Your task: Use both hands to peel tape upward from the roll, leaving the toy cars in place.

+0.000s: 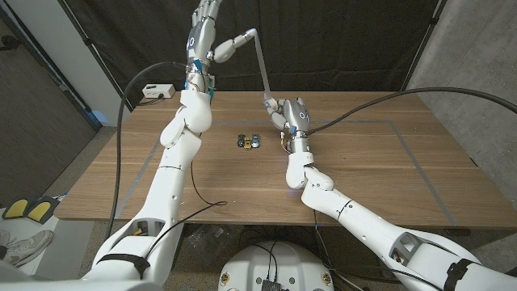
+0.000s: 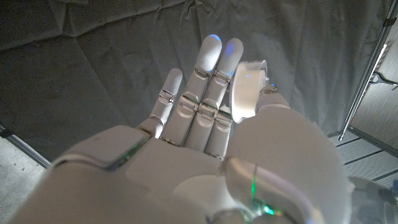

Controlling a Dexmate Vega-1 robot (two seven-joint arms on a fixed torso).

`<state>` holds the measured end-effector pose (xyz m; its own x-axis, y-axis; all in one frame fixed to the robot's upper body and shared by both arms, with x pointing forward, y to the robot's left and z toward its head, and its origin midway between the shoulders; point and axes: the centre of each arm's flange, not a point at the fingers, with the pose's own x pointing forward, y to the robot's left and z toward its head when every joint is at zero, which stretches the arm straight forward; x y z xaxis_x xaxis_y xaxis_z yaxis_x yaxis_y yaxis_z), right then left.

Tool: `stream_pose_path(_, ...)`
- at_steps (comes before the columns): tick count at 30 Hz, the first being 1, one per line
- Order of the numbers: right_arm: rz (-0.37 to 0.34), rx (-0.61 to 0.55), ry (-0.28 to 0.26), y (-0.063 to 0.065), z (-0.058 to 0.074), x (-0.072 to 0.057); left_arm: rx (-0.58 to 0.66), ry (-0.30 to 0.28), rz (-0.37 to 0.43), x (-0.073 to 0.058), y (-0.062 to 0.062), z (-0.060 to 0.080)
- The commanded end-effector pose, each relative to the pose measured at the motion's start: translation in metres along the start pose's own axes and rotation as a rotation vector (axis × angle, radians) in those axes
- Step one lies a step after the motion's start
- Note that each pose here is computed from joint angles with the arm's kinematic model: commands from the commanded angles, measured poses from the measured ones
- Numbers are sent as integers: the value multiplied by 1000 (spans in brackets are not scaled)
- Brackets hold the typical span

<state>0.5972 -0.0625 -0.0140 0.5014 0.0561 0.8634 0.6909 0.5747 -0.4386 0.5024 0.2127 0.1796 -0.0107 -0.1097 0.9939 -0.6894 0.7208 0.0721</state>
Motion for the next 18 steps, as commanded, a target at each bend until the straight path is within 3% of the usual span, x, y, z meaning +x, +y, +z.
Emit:
stream_pose_path(1,14,-3,-11,3,7,-1,-288,17,240,-2,64,1)
stream_pose_path(10,29,7,-5,6,14,-8,-303,35,103,-7,64,-1)
stream_pose_path(18,49,1,-8,11,23,-10,-296,69,68,-22,65,-6)
